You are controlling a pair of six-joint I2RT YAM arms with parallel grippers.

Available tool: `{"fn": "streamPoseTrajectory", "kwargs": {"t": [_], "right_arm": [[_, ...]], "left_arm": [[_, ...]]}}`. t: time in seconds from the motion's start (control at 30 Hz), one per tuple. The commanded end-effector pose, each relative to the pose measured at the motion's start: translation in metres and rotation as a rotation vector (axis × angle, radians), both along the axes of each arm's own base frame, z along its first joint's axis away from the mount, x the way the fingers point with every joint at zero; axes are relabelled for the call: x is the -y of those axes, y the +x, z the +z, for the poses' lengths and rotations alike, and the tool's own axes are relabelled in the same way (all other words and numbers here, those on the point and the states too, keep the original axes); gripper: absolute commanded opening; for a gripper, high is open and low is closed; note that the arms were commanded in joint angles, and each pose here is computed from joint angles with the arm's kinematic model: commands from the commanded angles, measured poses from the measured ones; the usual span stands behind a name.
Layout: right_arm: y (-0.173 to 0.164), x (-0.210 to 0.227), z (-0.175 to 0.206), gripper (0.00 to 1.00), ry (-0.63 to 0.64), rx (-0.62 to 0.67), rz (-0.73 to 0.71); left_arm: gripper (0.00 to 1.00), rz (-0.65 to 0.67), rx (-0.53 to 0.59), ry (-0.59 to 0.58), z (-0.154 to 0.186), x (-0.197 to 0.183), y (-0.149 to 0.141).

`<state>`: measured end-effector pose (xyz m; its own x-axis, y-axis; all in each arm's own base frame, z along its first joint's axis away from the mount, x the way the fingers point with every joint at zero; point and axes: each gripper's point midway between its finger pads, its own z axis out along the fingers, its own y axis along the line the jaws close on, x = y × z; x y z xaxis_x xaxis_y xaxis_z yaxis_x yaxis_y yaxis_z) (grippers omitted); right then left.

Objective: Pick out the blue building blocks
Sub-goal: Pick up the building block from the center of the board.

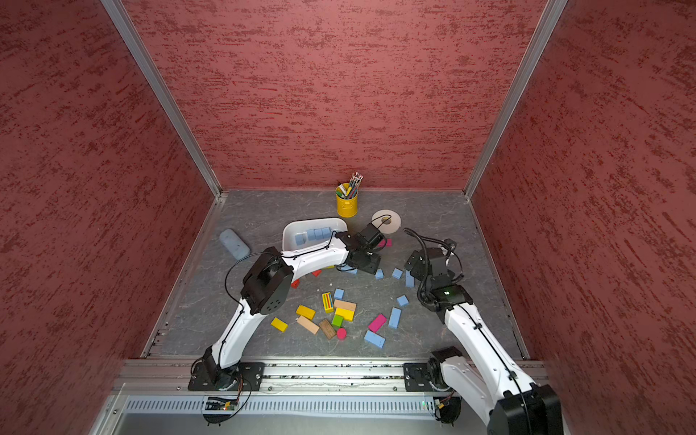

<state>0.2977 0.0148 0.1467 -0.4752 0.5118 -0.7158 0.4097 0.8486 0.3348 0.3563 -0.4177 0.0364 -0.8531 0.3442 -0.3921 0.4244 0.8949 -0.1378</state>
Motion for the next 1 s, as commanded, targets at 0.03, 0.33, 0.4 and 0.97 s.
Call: {"fn": "streamPoseTrajectory", "kwargs": {"t": [0.03, 0.33, 0.4, 0.97], "right_arm": [[-0.002, 0.006, 0.000, 0.99, -0.006, 0.007, -0.026], [-0.002, 0.006, 0.000, 0.99, -0.005, 0.010, -0.026], [-0.002, 0.007, 0.000, 0.99, -0.004, 0.009, -0.026], [-0.001, 0.000, 0.006, 0.99, 0.027, 0.044, 0.002]], "left_arm": [[0.51, 0.009, 0.024, 0.030, -0.005, 0.001, 0.007], [0.23, 0.012, 0.044, 0.036, -0.001, 0.003, 0.008], [0.18, 0.011, 0.054, 0.029, 0.006, 0.004, 0.007], [0.05, 0.093, 0.326, -0.162, 0.162, -0.028, 0.004]]}}
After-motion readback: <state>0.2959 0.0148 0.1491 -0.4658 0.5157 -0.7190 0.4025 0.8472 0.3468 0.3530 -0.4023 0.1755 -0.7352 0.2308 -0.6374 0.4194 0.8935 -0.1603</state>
